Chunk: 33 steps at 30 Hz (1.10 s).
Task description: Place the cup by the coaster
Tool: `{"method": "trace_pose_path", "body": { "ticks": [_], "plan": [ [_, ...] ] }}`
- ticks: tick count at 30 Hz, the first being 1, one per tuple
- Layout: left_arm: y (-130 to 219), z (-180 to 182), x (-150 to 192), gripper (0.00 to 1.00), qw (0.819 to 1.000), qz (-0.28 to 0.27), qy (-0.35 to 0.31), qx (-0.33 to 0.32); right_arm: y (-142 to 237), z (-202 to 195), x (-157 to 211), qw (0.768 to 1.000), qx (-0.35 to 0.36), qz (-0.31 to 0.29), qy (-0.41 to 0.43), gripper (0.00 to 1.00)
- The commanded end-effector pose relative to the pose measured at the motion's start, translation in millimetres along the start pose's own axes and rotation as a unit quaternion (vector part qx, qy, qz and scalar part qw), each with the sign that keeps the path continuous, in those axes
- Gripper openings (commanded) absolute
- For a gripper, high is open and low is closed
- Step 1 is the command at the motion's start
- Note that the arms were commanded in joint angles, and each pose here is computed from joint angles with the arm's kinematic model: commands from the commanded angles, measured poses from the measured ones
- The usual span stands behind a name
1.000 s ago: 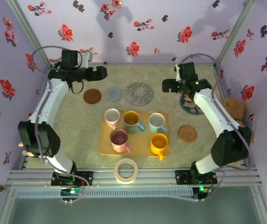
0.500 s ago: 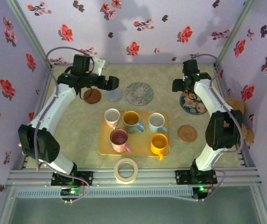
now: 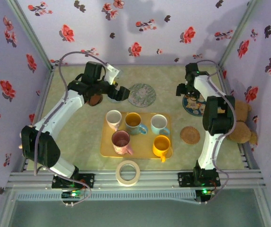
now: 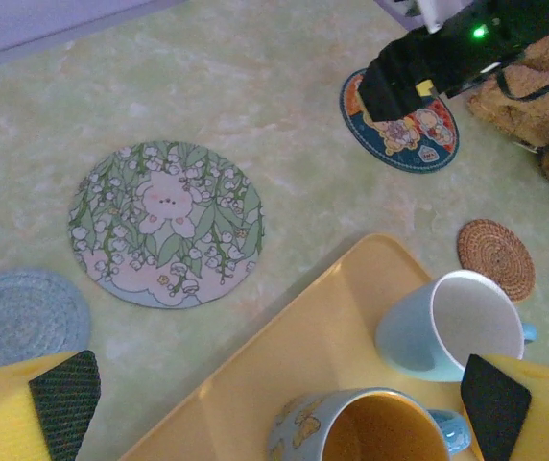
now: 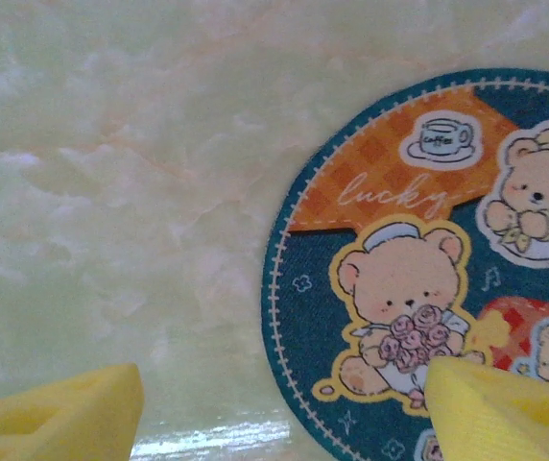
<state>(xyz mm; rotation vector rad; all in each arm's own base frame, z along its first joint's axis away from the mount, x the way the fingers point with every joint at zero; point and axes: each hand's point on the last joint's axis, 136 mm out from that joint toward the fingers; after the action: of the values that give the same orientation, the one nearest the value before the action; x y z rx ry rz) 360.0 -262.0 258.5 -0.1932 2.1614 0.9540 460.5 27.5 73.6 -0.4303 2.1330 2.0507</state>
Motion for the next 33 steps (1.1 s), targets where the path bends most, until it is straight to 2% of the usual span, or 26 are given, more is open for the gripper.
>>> {"method": "trace_pose_path", "body": {
  "ticks": [1,7,27,33],
  "plan": [
    [-2,-11,-2,0.99,0.999,-0.025,-0.038,0.022,-7,-7,3,1.0,0.014,0.021,-0.005,0.78],
    [-11,-14,-2,0.99,0.997,-0.054,-0.052,0.036,-24,-15,4,0.999,0.03,0.039,-0.011,0.75],
    [-31,-6,-2,0.99,0.998,-0.041,-0.045,0.035,-61,-18,29,0.995,0.028,0.1,-0.008,0.63],
    [-33,-4,2,0.99,0.998,-0.035,-0.041,0.034,-66,-21,41,0.992,0.036,0.123,-0.004,0.5]
  ]
}}
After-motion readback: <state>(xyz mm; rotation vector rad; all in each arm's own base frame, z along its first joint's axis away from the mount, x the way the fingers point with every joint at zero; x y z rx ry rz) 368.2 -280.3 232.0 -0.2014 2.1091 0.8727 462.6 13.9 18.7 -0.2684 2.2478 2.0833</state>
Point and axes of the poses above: each hand's point on the last joint's axis, 136 mm out from that joint toward the fingers, its own y axis back along the fingers, its own z axis along the line the jaws close on, x = y × z, and after that the axes turned 14 degrees about y, right-handed
